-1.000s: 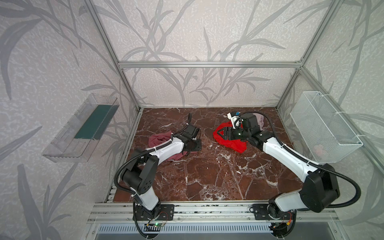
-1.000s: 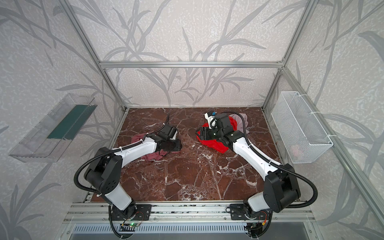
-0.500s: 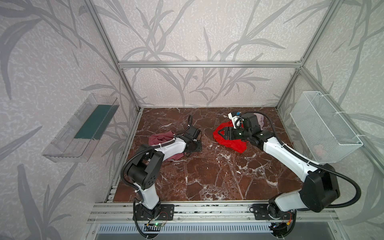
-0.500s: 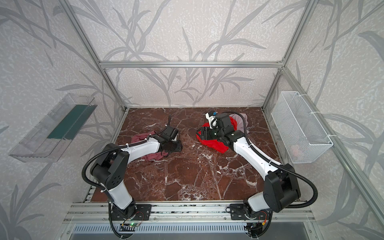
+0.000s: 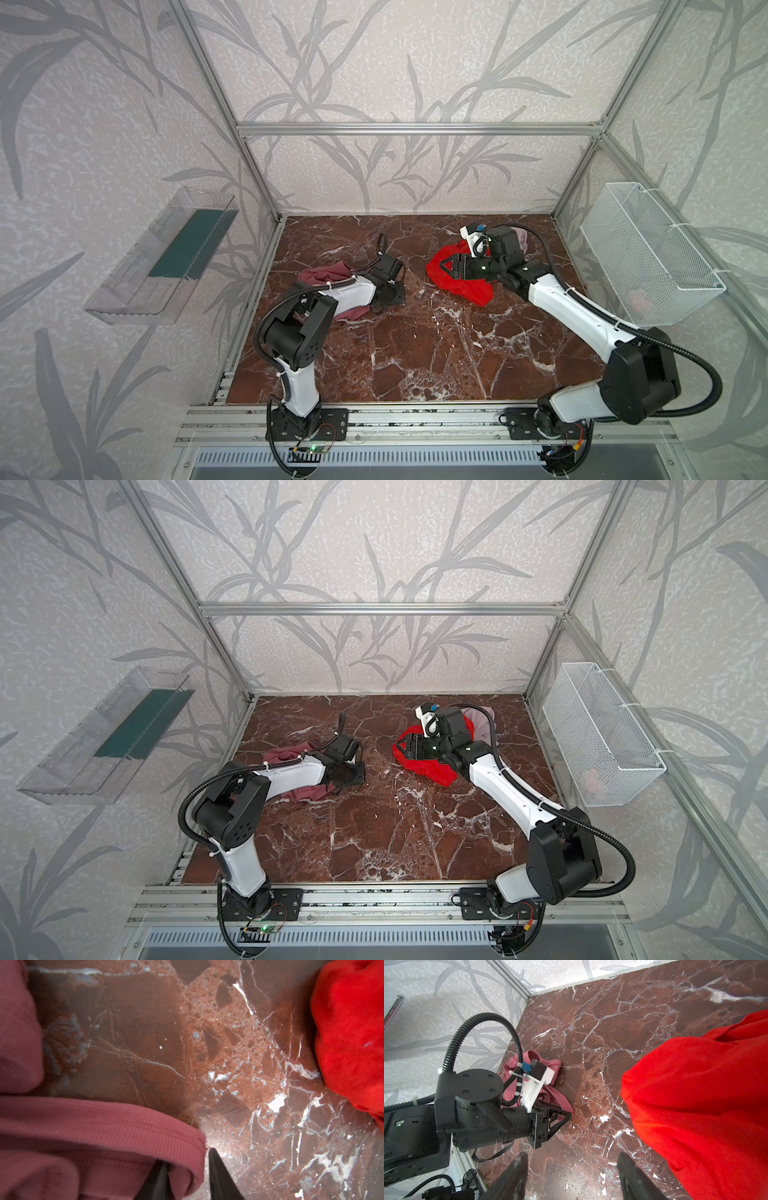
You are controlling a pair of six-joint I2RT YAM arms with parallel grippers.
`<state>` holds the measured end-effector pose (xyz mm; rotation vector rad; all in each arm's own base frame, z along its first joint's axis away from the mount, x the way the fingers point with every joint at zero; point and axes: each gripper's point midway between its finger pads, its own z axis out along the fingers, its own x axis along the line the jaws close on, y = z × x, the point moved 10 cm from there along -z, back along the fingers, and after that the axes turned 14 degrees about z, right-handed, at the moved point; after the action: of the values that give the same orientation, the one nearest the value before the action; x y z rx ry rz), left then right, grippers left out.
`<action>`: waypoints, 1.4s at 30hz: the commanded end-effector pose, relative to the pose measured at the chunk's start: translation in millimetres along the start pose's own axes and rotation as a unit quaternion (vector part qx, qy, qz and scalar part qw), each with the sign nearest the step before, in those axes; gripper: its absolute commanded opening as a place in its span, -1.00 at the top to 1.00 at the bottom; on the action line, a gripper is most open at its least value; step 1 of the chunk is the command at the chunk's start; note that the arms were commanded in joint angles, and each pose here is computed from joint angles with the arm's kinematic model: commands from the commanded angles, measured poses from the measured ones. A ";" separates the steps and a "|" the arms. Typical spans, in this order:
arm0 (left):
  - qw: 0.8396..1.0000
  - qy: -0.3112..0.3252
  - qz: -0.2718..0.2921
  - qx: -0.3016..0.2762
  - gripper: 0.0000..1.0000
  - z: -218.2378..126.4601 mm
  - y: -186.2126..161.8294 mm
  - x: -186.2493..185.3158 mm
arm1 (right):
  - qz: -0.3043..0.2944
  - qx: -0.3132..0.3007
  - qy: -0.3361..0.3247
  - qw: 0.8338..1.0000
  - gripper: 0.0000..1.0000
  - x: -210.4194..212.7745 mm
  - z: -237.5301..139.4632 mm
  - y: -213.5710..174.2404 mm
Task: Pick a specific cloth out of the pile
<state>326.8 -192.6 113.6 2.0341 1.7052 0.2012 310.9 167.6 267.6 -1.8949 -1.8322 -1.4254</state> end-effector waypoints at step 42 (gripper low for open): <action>0.977 0.062 -0.049 -0.199 1.00 -177.8 34.7 63.0 | 0.037 -0.022 0.071 0.997 -0.36 10.7 -8.8 13.5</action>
<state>303.6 -109.1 289.1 1.6816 1.5773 0.5751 313.3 164.3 278.9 -1.8489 -1.6809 -1.5047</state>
